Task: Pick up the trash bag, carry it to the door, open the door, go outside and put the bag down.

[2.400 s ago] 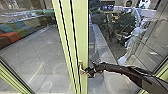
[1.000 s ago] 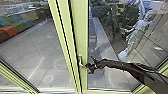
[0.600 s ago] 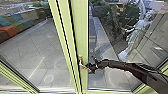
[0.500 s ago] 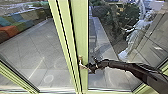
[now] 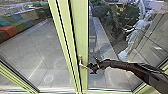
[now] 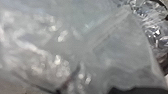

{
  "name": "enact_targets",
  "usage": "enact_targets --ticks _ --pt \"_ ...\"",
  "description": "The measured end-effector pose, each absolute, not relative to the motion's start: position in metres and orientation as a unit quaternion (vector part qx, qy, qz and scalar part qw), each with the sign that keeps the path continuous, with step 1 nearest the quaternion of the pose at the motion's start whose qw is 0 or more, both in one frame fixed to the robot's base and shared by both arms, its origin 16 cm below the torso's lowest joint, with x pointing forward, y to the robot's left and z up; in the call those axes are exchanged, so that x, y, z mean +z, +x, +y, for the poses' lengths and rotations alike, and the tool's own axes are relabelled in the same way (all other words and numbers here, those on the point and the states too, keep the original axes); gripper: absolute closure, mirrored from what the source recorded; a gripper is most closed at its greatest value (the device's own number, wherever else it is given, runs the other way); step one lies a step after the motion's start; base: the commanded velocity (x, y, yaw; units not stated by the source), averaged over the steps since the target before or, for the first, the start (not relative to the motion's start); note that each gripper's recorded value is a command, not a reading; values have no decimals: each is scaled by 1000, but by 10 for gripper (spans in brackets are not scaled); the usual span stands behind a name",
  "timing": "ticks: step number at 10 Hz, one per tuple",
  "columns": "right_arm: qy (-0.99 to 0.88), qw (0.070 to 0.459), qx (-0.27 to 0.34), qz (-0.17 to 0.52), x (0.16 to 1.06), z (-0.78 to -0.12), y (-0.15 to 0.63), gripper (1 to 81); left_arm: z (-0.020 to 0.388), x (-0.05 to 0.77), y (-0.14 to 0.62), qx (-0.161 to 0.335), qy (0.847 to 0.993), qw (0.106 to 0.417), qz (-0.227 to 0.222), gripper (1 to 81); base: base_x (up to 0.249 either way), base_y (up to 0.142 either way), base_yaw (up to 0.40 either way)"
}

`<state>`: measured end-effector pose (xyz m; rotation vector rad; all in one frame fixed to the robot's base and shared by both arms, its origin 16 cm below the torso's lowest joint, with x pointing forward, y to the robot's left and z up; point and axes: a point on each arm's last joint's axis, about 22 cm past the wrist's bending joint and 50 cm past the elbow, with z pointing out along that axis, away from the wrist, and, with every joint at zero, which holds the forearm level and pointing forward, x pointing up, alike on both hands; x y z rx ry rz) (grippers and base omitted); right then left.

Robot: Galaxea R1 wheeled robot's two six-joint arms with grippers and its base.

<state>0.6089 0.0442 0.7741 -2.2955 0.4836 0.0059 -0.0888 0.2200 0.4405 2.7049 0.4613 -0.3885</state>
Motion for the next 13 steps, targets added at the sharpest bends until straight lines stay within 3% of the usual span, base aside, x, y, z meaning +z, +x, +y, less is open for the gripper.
enact_targets --ticks 4,11,13 --pt "-908 386 10 165 771 45 592 10 219 441 -92 -139 959 185 163 811 79 0 0" --pt "-897 395 3 198 784 37 614 10 220 441 -91 -139 959 184 164 811 11 0 0" --pt "-906 393 10 158 783 37 593 10 219 442 -99 -143 958 185 164 811 92 0 0"
